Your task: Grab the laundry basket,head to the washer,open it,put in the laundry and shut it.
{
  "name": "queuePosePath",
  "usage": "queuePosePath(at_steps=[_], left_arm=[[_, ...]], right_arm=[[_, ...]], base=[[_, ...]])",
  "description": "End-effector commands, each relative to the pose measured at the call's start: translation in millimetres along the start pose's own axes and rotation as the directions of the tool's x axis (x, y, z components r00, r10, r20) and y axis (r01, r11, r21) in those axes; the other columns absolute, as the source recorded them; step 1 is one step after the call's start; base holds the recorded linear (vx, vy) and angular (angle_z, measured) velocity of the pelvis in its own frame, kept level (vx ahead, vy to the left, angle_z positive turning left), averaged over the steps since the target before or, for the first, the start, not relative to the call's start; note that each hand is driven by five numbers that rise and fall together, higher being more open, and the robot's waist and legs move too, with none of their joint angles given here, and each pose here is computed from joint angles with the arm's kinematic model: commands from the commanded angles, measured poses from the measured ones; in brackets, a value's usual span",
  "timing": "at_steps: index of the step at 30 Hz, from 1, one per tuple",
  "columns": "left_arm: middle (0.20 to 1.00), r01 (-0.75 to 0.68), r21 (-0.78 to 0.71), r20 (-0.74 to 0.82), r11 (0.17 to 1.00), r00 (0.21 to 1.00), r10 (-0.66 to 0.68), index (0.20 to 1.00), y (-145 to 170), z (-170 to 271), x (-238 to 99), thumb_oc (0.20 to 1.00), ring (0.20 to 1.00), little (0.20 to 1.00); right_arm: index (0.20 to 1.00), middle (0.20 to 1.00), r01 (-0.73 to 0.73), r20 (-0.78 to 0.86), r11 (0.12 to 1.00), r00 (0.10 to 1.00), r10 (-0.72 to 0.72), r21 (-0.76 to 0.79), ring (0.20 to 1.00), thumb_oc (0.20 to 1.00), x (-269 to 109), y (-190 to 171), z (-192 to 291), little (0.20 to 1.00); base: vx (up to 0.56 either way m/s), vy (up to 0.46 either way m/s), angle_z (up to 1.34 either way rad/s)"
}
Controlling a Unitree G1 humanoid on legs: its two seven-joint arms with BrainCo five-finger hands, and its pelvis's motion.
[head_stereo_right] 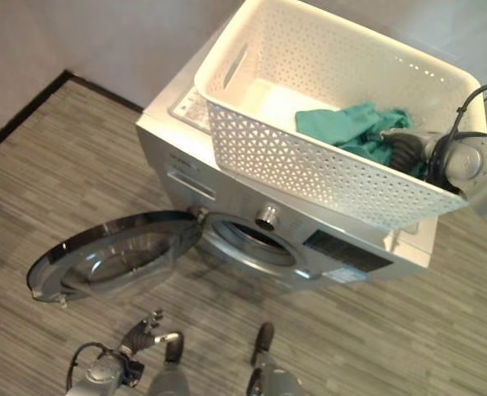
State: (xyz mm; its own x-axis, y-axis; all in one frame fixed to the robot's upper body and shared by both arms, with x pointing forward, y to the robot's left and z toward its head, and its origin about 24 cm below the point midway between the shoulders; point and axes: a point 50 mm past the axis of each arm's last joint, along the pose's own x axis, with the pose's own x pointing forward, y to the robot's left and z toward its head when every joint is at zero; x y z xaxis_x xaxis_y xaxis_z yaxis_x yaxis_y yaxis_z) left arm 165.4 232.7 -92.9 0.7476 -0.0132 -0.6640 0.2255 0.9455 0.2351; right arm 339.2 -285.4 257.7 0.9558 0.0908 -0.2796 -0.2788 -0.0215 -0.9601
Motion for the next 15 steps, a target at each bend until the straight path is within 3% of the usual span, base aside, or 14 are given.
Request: queuePosePath(at_steps=[1, 2, 3, 11, 13, 15], left_arm=[[1.0, 0.009, 0.067, 0.125, 0.998, 0.992, -0.017, 1.0, 6.8, 30.3, 5.8, 1.0, 1.0, 1.0], [1.0, 0.013, 0.073, 0.129, 0.997, 0.991, -0.023, 1.0, 6.4, 31.1, 5.6, 1.0, 1.0, 1.0], [1.0, 0.017, 0.072, 0.132, 0.997, 0.991, -0.026, 1.0, 5.6, 31.7, 5.7, 1.0, 1.0, 1.0], [1.0, 0.012, 0.064, 0.111, 0.998, 0.994, -0.02, 1.0, 3.8, 27.3, 6.9, 1.0, 1.0, 1.0], [1.0, 0.0, 0.045, 0.081, 0.999, 0.997, -0.003, 1.0, 3.2, 20.0, 7.3, 1.0, 1.0, 1.0], [1.0, -0.004, 0.043, 0.072, 0.999, 0.997, 0.001, 1.0, 3.3, 17.8, 7.3, 1.0, 1.0, 1.0]], right_arm=[[1.0, 1.0, -0.125, 0.007, 0.992, 0.992, 0.125, 0.028, 1.0, 1.0, 7.9, 14.8, 4.3, 1.0], [0.41, 0.41, -0.141, 0.016, 0.989, 0.99, 0.14, 0.038, 0.41, 0.41, 8.6, 16.1, 6.3, 0.41], [0.2, 0.2, -0.139, 0.023, 0.989, 0.99, 0.138, 0.042, 0.2, 0.2, 8.6, 15.0, 7.8, 0.2], [0.2, 0.2, 0.037, 0.026, 0.992, 0.999, -0.04, 0.123, 0.2, 0.2, 6.5, -12.5, 4.7, 0.2], [0.2, 0.2, 0.233, -0.025, 0.942, 0.972, -0.234, 0.24, 0.2, 0.2, 1.4, -35.7, -8.1, 0.2], [0.2, 0.2, 0.286, -0.05, 0.915, 0.958, -0.283, 0.284, 0.2, 0.2, -0.1, -40.0, -13.7, 0.2]], base=[[0.0, 0.0, 0.0], [0.0, 0.0, 0.0], [0.0, 0.0, 0.0], [0.0, 0.0, 0.0], [0.0, 0.0, 0.0], [0.0, 0.0, 0.0]])
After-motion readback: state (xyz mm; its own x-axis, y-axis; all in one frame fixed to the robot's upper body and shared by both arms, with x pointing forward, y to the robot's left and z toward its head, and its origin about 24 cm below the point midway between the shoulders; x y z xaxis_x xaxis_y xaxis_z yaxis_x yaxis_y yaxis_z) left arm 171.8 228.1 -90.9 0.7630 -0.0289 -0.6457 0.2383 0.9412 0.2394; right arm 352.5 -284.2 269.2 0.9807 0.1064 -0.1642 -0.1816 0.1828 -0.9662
